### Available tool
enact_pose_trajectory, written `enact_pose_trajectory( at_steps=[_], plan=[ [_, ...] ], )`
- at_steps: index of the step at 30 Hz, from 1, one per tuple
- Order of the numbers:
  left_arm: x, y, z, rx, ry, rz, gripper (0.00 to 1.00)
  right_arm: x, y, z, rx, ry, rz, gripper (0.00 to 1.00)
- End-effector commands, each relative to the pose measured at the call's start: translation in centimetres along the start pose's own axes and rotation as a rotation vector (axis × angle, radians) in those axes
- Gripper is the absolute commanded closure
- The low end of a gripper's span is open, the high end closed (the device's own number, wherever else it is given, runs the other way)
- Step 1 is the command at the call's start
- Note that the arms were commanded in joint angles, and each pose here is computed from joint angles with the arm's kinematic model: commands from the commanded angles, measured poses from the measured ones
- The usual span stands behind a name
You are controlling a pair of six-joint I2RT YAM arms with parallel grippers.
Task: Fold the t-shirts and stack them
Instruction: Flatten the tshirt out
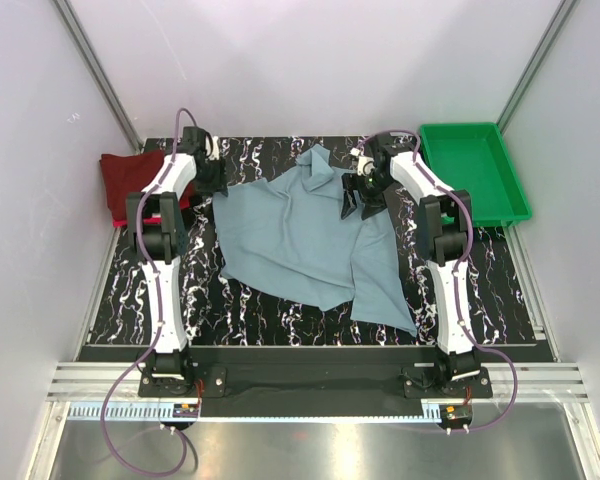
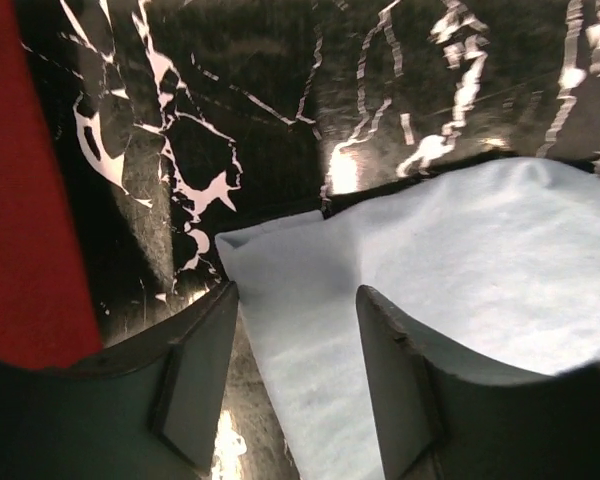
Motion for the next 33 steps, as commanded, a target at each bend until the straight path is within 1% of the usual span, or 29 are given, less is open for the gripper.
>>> enact_pose_trajectory(
  at_steps=[1,2,3,5,6,7,10,11,14,15,16,18,19,21,22,23,24,26,27,28,30,31,33],
  plan=[
    [0.4,1.2,0.8,-0.009,0.01,-0.016,0.46,-0.8,1.0,-3.2,0.024,-0.061,-0.039,0.21],
    [0.6,1.2,1.0,-0.008,0.016,-0.019,0.48,-0.7,0.9,-3.2,0.032,-0.06,-0.042,0.2],
    [0.7,1.1,1.1,-0.003,0.019,-0.021,0.55,-0.4,0.6,-2.9,0.04,-0.05,-0.038,0.21],
    [1.1,0.8,1.3,0.023,0.03,-0.023,0.65,0.0,0.4,-2.7,0.05,-0.039,-0.034,0.2],
    [1.1,0.7,1.3,0.037,0.031,-0.014,0.73,0.2,0.3,-2.7,0.052,-0.033,-0.035,0.2],
    [1.1,0.4,1.3,0.049,0.03,-0.008,0.89,0.4,0.3,-2.6,0.05,-0.028,-0.032,0.21],
    [0.0,-1.1,0.3,0.109,-0.005,0.029,1.0,0.5,0.3,-2.7,0.049,-0.028,-0.031,0.2],
    [-0.5,-1.5,-0.2,0.136,-0.022,0.04,1.0,0.5,0.4,-2.7,0.05,-0.027,-0.032,0.2],
    [-1.9,-5.7,-2.4,0.207,-0.072,0.106,1.0,0.7,0.2,-2.4,0.045,-0.018,-0.026,0.2],
    [-2.6,-7.0,-3.6,0.22,-0.103,0.107,1.0,0.8,0.2,-2.3,0.045,-0.015,-0.023,0.2],
    [-2.7,-9.1,-4.3,0.243,-0.109,0.128,1.0,0.9,0.2,-2.2,0.044,-0.01,-0.023,0.2],
    [-3.1,-11.7,-6.2,0.274,-0.135,0.121,1.0,0.9,0.0,-2.1,0.046,-0.009,-0.021,0.2],
    [-2.7,-13.9,-6.7,0.304,-0.13,0.145,1.0,0.9,0.0,-2.1,0.046,-0.008,-0.019,0.2],
    [-1.6,-16.2,-7.8,0.341,-0.11,0.162,1.0,0.8,0.1,-1.9,0.039,-0.006,-0.016,0.2],
    [-0.2,-17.9,-7.7,0.356,-0.08,0.185,1.0,0.7,0.1,-1.9,0.034,-0.009,-0.016,0.2],
    [0.3,-18.8,-8.3,0.369,-0.072,0.189,1.0,0.7,0.3,-1.9,0.025,-0.011,-0.013,0.2],
    [1.1,-19.6,-8.4,0.389,-0.056,0.2,0.97,0.5,0.5,-2.1,0.02,-0.017,-0.014,0.2],
    [3.3,-20.9,-8.2,0.424,0.001,0.212,0.8,0.4,0.7,-2.1,0.012,-0.023,-0.017,0.2],
    [3.7,-21.2,-8.7,0.431,0.007,0.206,0.74,0.5,0.6,-2.1,0.01,-0.022,-0.014,0.2],
    [5.0,-20.9,-8.3,0.437,0.045,0.19,0.69,0.5,0.6,-2.1,0.012,-0.023,-0.016,0.2],
    [5.4,-20.8,-9.2,0.445,0.046,0.169,0.58,0.6,0.7,-2.2,0.01,-0.024,-0.018,0.2],
    [5.6,-20.3,-9.2,0.439,0.05,0.16,0.48,0.6,0.8,-2.2,0.004,-0.024,-0.017,0.2],
    [4.3,-19.0,-10.2,0.41,-0.004,0.175,0.43,0.5,0.9,-2.2,0.0,-0.03,-0.015,0.2]
  ],
)
Point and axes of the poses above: each gripper's point midway between its finger pads, its own z axis out along the fingers, its own y axis along the line the jaws close on, x = y × z, the point moved 4 cm from there along -z, back along the fingers, and after that the axes turned 2 degrees about z, right-handed, at the moved point
